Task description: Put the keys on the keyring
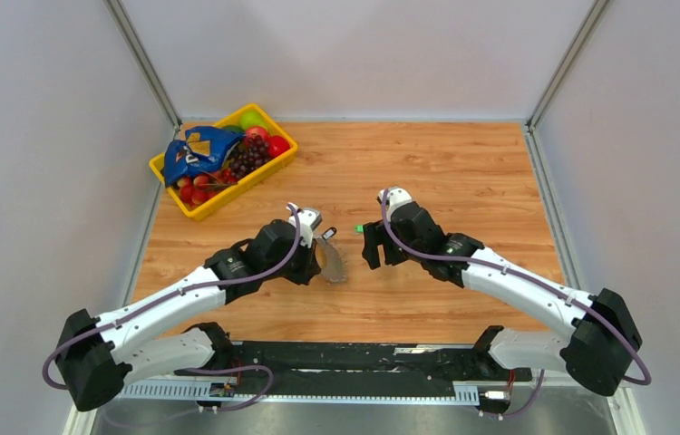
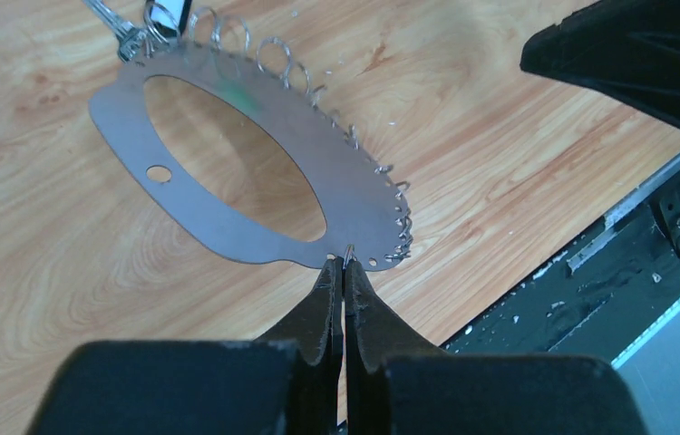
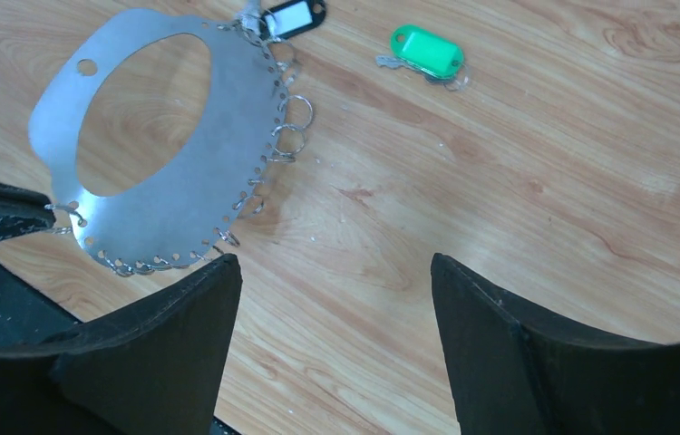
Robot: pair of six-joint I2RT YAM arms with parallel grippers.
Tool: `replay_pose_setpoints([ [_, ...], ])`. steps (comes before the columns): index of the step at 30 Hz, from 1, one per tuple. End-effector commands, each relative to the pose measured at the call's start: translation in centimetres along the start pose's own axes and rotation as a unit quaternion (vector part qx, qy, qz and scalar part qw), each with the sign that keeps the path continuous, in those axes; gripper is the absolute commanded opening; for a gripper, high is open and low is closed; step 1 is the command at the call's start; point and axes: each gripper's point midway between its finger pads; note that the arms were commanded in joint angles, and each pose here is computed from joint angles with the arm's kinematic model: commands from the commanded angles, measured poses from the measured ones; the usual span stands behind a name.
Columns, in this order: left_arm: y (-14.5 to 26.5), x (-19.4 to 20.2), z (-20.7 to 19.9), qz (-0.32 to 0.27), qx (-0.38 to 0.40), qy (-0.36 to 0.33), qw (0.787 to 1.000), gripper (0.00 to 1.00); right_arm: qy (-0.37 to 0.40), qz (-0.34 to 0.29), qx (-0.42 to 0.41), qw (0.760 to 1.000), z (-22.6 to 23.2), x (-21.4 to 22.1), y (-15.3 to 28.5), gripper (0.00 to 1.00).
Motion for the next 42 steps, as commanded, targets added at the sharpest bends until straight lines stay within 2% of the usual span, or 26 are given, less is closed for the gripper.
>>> replay_pose_setpoints([
  [1, 1.9, -2.2, -0.5, -0.027, 0.007, -0.036, 0.999, 0.0, 0.024, -0.041, -0.053, 0.997, 2.3, -2.0, 1.9, 0.79],
  [11, 5.7, -5.8, -3.0, -0.083, 0.06, -0.066, 0.993, 0.0, 0.1, -0.072, -0.172, 0.977, 7.8, -3.0, 6.3, 0.76],
  [21, 9.1, -7.5, -5.8, -0.127, 0.135, -0.103, 0.977, 0.0, 0.187, -0.092, -0.273, 0.939, 12.5, -3.1, 10.0, 0.73],
  [31, 11.8, -7.9, -9.1, -0.16, 0.23, -0.14, 0.95, 0.0, 0.221, -0.117, -0.329, 0.911, 15.0, -3.9, 12.7, 0.64],
  [42, 13.0, -7.7, -10.3, -0.172, 0.269, -0.162, 0.934, 0.0, 0.24, -0.132, -0.367, 0.889, 16.8, -4.3, 14.3, 0.56],
])
Point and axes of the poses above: each gripper's point midway between its finger pads, its own y axis back along the fingers, its own z axis along the line the jaws close on, x = y × z, and after that the axes turned 3 degrees about -y, right-handed
